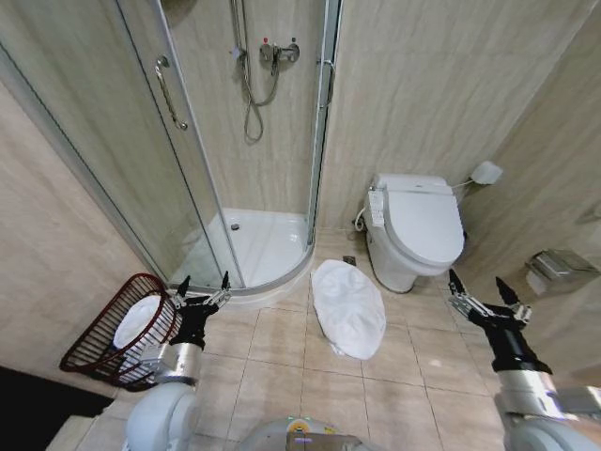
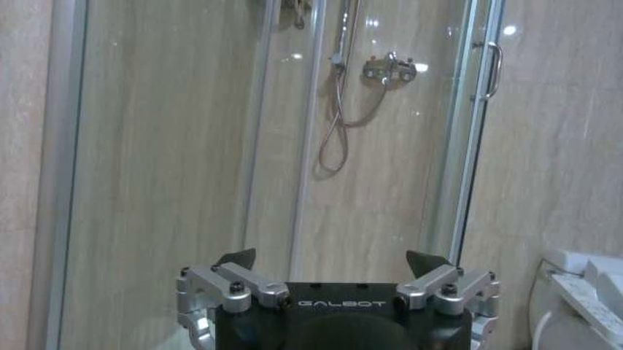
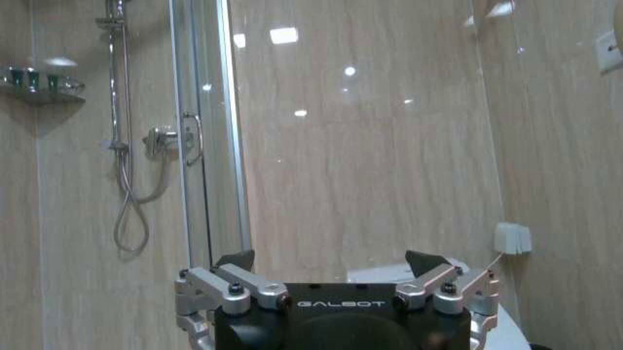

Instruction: Discard the used towel into the hamper.

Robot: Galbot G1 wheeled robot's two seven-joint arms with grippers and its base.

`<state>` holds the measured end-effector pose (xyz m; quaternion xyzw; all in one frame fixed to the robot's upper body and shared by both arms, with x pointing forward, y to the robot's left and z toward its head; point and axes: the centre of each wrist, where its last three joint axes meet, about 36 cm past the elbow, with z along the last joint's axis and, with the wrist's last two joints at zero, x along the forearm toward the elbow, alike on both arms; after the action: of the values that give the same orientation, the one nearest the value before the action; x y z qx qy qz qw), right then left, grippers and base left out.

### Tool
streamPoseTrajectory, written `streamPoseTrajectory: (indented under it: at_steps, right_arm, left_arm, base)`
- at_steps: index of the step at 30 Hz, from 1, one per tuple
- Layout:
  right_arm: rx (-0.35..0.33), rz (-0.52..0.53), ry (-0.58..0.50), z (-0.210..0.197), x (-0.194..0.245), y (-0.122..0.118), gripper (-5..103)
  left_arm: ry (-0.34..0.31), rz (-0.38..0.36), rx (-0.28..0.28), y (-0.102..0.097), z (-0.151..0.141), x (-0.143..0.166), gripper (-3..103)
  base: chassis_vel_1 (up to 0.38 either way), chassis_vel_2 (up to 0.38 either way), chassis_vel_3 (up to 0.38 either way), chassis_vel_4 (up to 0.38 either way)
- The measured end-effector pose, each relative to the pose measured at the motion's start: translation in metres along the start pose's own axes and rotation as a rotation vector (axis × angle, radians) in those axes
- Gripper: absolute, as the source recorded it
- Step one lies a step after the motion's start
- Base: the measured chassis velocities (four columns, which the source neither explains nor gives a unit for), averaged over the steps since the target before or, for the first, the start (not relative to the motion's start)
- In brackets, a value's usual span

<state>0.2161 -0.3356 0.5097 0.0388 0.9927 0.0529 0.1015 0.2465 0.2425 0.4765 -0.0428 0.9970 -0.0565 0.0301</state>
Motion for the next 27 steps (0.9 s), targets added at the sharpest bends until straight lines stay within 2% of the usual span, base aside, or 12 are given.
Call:
streamPoseTrajectory:
  at_steps: [4, 18, 22, 27]
  right_arm:
    - [0.030, 0.025, 0.003, 0.008, 0.001, 0.004, 100]
    - [0.223, 0.147, -0.002, 0.054, 0.003, 0.041, 100]
    - [0.248, 0.154, -0.006, 0.059, 0.002, 0.046, 100]
    - [0.236, 0.142, -0.003, 0.060, 0.002, 0.047, 100]
  left_arm:
    - [0.000, 0.000, 0.000, 0.000, 0.000, 0.000, 100]
    - [0.000, 0.000, 0.000, 0.000, 0.000, 0.000, 100]
    - [0.000, 0.000, 0.000, 0.000, 0.000, 0.000, 100]
    - [0.000, 0.000, 0.000, 0.000, 0.000, 0.000, 100]
  base:
    - [0.000, 0.000, 0.000, 0.000]
    - [0.000, 0.000, 0.000, 0.000]
    - [0.000, 0.000, 0.000, 0.000]
    - [0.000, 0.000, 0.000, 0.000]
